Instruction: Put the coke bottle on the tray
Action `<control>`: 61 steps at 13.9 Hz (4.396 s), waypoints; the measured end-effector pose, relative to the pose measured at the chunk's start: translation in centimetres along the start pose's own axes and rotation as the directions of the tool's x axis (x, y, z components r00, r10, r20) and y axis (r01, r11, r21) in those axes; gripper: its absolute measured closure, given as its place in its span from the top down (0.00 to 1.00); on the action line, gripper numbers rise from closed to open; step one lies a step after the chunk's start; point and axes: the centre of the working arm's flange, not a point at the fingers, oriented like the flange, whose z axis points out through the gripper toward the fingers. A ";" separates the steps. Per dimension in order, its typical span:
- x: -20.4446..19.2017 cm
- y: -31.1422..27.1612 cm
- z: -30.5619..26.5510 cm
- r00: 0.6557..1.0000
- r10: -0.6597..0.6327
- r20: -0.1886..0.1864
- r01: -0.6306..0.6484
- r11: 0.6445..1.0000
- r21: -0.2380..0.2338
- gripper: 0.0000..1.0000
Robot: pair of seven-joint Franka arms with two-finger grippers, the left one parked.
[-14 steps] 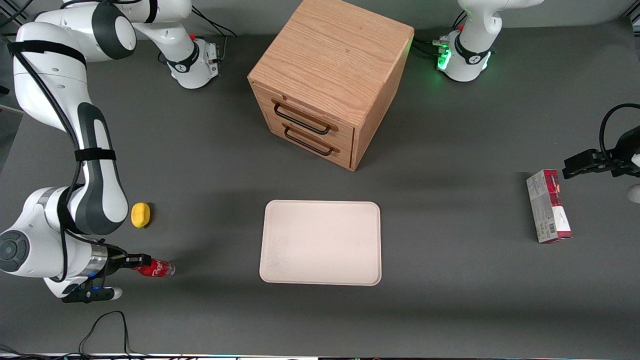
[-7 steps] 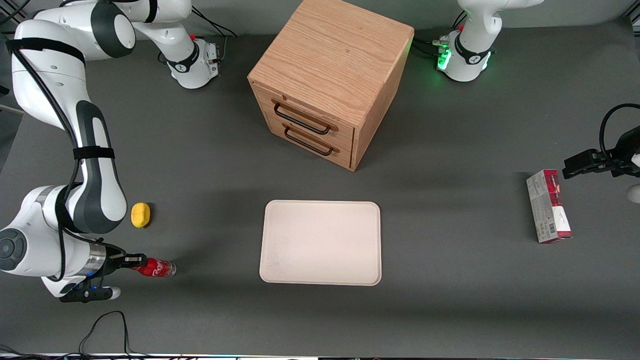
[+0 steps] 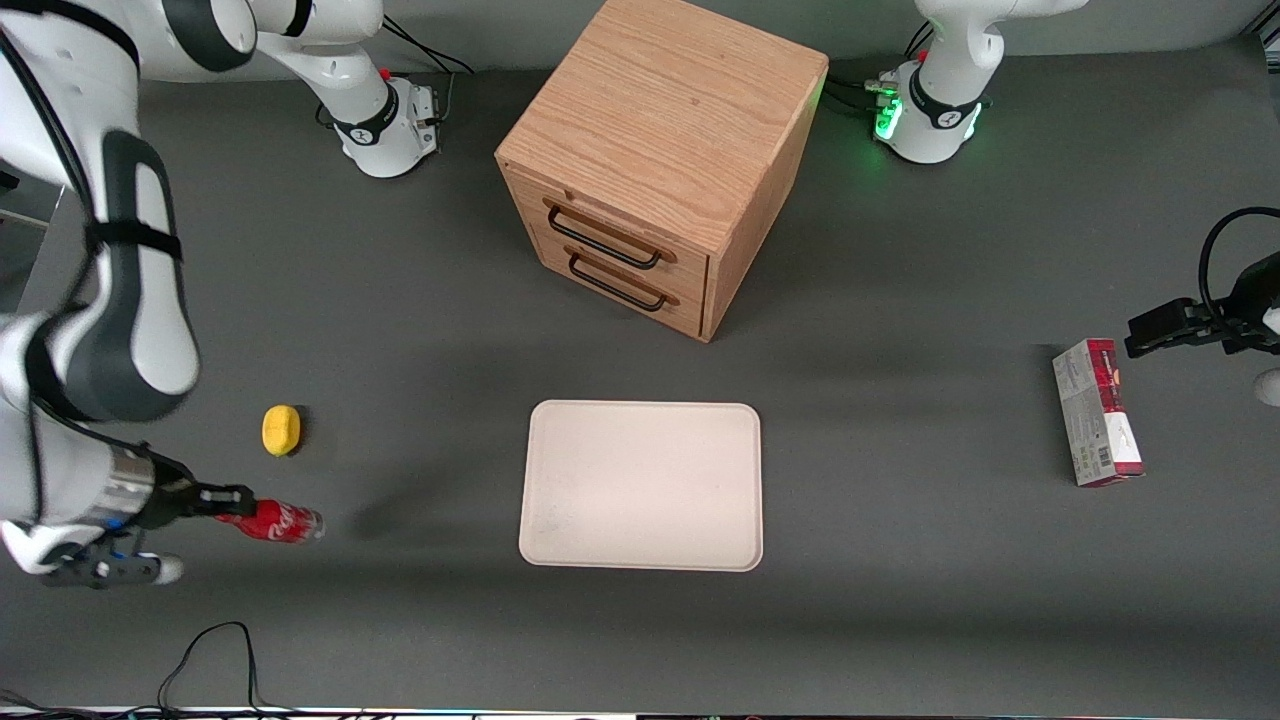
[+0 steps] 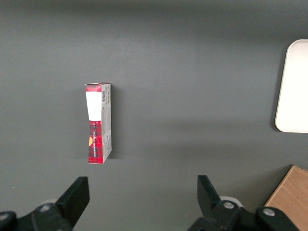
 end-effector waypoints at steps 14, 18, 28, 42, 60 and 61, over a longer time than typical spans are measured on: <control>-10.6 -25.6 -10.7 0.987 0.137 -0.081 -0.132 0.989 0.066 0.32; -10.1 -28.0 -4.6 0.989 0.111 -0.099 -0.104 0.992 0.075 0.32; -6.8 -29.4 11.1 0.989 0.067 -0.130 -0.054 0.994 0.100 0.32; -6.0 -29.7 14.5 0.986 0.075 -0.146 -0.054 0.988 0.145 0.36; -10.7 -15.2 -3.9 0.998 -0.049 -0.045 0.048 0.999 -0.023 1.00; -11.5 -13.5 -5.5 0.998 -0.030 -0.048 0.028 0.999 -0.033 1.00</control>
